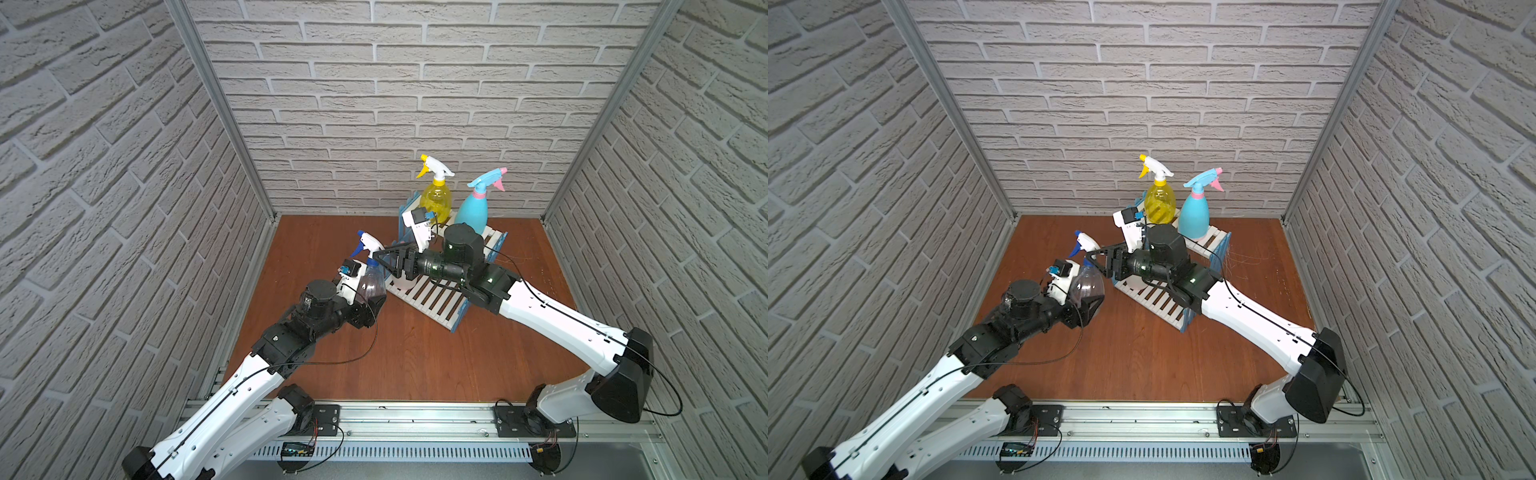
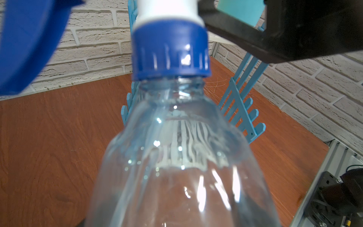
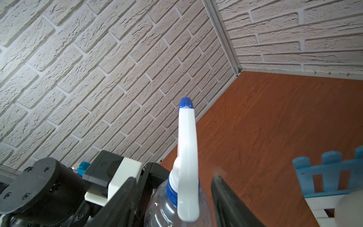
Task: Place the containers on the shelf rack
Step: 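Pick up a container from the center of the board, then place the container on the shelf, then reset both arms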
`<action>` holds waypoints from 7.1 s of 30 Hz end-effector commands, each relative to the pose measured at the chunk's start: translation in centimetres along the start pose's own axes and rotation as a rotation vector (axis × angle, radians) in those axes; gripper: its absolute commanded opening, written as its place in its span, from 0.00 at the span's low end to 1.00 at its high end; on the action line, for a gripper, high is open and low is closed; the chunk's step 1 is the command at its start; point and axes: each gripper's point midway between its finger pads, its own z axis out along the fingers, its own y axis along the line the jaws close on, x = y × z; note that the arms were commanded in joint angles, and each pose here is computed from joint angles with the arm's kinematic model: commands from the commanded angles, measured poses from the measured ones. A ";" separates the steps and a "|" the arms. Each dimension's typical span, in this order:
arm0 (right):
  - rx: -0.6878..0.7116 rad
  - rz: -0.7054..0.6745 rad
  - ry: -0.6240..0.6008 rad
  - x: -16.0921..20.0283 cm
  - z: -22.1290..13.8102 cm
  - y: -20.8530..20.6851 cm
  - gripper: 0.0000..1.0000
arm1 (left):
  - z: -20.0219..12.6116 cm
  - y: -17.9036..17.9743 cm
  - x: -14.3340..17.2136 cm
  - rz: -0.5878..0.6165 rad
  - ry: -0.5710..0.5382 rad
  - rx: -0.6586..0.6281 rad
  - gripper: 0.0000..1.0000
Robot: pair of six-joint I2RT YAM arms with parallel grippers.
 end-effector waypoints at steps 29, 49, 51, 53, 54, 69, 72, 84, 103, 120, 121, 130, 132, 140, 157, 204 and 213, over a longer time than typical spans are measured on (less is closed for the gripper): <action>0.128 -0.070 -0.205 -1.6 -2.2 -2.2 0.03 | -0.7 -0.3 -1.4 -0.009 -0.083 0.010 0.98; 0.558 -0.559 -0.328 0.9 -12.4 -3.4 0.03 | -1.7 8.3 0.2 -0.238 -0.082 -0.312 0.98; 0.607 -0.559 -0.348 1.2 -12.9 -4.5 0.03 | -1.4 8.6 0.4 -0.243 -0.075 -0.320 0.98; 0.618 -0.561 -0.382 1.2 -13.0 -4.9 0.04 | -1.0 8.8 0.7 -0.245 -0.059 -0.326 0.98; 0.620 -0.560 -0.394 1.1 -12.8 -5.0 0.03 | -0.8 8.9 0.8 -0.245 -0.054 -0.325 0.98; 0.722 -0.519 -0.424 1.6 -10.5 -9.2 0.03 | -0.6 9.2 2.2 -0.253 -0.035 -0.338 0.98; 0.742 -0.506 -0.423 1.9 -11.1 -9.6 0.03 | -0.4 9.2 2.5 -0.255 -0.028 -0.337 0.98; 0.925 -0.411 -0.417 2.6 -11.7 -14.9 0.03 | 0.1 9.1 2.8 -0.256 -0.017 -0.324 0.98; 1.040 -0.415 -0.268 5.7 -9.5 -20.3 0.03 | -0.2 9.3 3.1 -0.240 -0.009 -0.340 0.98; 1.070 -0.362 -0.245 6.6 -10.9 -21.0 0.28 | -0.1 9.2 3.2 -0.240 -0.005 -0.335 0.98; 1.070 -0.361 -0.245 6.6 -11.0 -20.9 0.28 | -0.1 9.2 3.2 -0.241 -0.005 -0.333 0.98; 1.042 -0.356 -0.250 6.0 -11.5 -19.8 0.40 | -0.3 9.2 3.3 -0.241 -0.007 -0.334 0.98; 1.039 -0.355 -0.251 5.9 -11.7 -19.6 0.43 | -0.4 9.2 3.2 -0.241 -0.011 -0.333 0.98; 0.988 -0.376 -0.223 5.2 -12.3 -18.0 0.66 | -0.9 9.3 2.9 -0.240 -0.017 -0.348 0.98; 0.747 -0.478 -0.152 3.3 -18.4 -9.6 1.00 | -4.8 12.2 0.3 -0.223 -0.079 -0.534 0.98; 1.285 -0.226 -0.247 8.7 -30.8 -38.2 0.99 | 4.9 29.8 12.2 -0.159 -0.101 -0.767 0.98; 1.210 -0.226 -0.173 9.7 -28.6 -40.5 0.99 | 4.9 29.8 12.3 -0.155 -0.096 -0.777 0.98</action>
